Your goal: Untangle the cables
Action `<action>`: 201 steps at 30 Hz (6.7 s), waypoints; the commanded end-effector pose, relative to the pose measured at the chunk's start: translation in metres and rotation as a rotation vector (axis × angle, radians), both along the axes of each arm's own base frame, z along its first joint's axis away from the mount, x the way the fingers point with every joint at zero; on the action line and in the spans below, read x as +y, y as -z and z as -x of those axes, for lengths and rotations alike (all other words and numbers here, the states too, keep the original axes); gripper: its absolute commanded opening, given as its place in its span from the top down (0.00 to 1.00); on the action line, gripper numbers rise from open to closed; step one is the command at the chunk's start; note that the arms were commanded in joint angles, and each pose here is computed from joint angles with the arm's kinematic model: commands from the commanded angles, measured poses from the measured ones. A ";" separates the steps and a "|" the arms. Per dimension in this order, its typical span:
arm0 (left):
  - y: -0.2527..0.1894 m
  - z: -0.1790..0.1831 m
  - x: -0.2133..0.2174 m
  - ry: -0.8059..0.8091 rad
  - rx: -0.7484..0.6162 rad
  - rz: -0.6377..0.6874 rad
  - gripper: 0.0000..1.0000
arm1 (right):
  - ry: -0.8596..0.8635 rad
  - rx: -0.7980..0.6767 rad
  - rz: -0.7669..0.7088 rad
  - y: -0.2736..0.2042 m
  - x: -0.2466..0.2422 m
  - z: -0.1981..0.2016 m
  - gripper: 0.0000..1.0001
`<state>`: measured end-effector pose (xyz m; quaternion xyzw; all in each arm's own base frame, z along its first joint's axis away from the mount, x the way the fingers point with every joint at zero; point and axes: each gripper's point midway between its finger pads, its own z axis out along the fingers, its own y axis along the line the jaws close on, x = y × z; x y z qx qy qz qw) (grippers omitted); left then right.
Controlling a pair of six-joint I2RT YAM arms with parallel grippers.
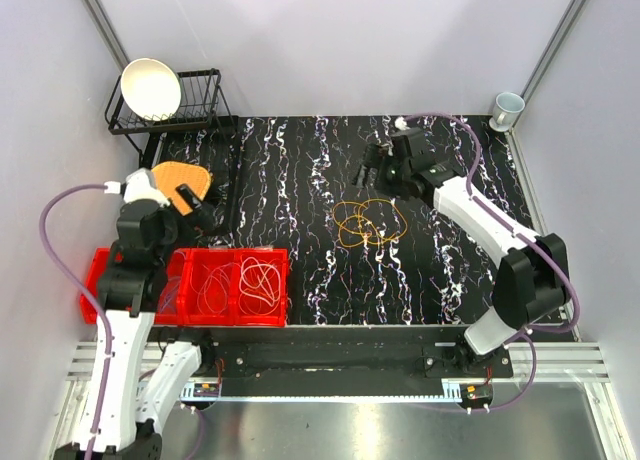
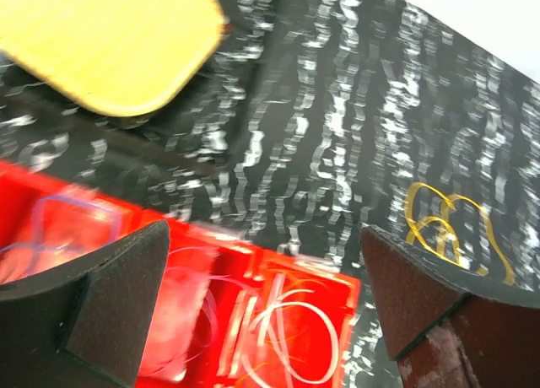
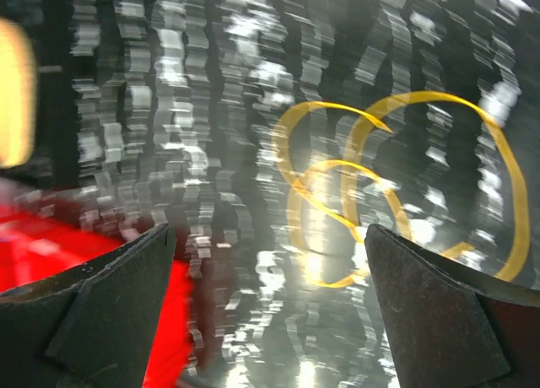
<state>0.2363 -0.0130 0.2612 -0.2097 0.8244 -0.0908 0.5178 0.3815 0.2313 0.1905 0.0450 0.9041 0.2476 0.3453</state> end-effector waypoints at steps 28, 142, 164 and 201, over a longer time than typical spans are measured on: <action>0.108 -0.076 -0.346 0.799 0.272 -0.232 0.17 | 0.243 0.092 -0.139 0.107 -0.058 0.000 0.00; 0.165 -0.016 -0.300 0.027 0.187 0.249 0.01 | 0.156 0.067 -0.323 0.099 -0.042 -0.005 0.00; 0.183 -0.052 -0.309 0.006 0.170 0.164 0.01 | 0.152 0.067 -0.336 0.099 -0.041 -0.004 0.00; 0.039 -0.051 -0.280 0.316 -0.010 0.042 1.00 | 0.161 0.060 -0.327 0.100 -0.043 -0.005 0.00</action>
